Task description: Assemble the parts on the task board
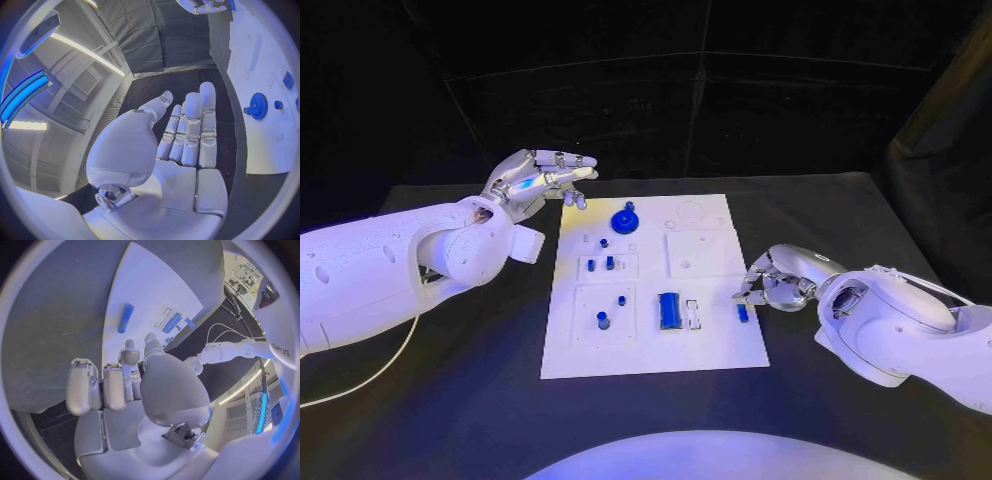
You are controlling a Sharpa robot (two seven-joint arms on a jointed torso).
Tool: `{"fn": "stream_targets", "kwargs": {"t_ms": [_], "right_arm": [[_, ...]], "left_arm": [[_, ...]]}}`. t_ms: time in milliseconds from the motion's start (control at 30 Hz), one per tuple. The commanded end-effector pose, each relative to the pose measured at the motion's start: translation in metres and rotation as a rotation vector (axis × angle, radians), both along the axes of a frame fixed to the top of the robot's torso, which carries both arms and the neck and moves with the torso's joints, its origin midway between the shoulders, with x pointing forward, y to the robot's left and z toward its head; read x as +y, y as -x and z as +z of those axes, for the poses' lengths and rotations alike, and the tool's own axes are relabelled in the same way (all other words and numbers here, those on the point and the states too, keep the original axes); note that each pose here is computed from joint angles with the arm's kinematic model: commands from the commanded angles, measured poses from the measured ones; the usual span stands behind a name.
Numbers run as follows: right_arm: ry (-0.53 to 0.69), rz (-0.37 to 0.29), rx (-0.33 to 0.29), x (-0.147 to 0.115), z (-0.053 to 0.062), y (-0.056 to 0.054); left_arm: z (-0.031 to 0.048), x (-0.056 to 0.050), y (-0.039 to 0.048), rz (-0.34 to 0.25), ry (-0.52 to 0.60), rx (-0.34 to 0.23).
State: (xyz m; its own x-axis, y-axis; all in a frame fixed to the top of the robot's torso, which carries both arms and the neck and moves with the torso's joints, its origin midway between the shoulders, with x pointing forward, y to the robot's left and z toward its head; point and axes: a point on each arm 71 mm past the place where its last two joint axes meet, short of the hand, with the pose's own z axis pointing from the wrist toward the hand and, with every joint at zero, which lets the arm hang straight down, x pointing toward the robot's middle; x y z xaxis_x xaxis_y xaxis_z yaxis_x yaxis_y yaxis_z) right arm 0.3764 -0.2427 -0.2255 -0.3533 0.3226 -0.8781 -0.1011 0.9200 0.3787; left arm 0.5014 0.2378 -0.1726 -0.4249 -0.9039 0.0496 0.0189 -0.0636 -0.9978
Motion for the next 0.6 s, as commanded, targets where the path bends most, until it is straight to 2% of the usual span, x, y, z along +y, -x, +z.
{"fn": "stream_targets", "kwargs": {"t_ms": [33,333,600], "right_arm": [[0.048,0.011,0.024,-0.003,-0.002,0.0],[0.128,0.013,0.04,-0.008,-0.008,-0.004],[0.161,0.036,0.067,-0.002,-0.014,-0.009]], "left_arm": [[0.0011,-0.002,0.0001,-0.01,0.009,-0.002],[0.0009,-0.002,0.0002,-0.011,0.009,-0.001],[0.0008,-0.001,0.0002,-0.01,0.008,-0.001]]}}
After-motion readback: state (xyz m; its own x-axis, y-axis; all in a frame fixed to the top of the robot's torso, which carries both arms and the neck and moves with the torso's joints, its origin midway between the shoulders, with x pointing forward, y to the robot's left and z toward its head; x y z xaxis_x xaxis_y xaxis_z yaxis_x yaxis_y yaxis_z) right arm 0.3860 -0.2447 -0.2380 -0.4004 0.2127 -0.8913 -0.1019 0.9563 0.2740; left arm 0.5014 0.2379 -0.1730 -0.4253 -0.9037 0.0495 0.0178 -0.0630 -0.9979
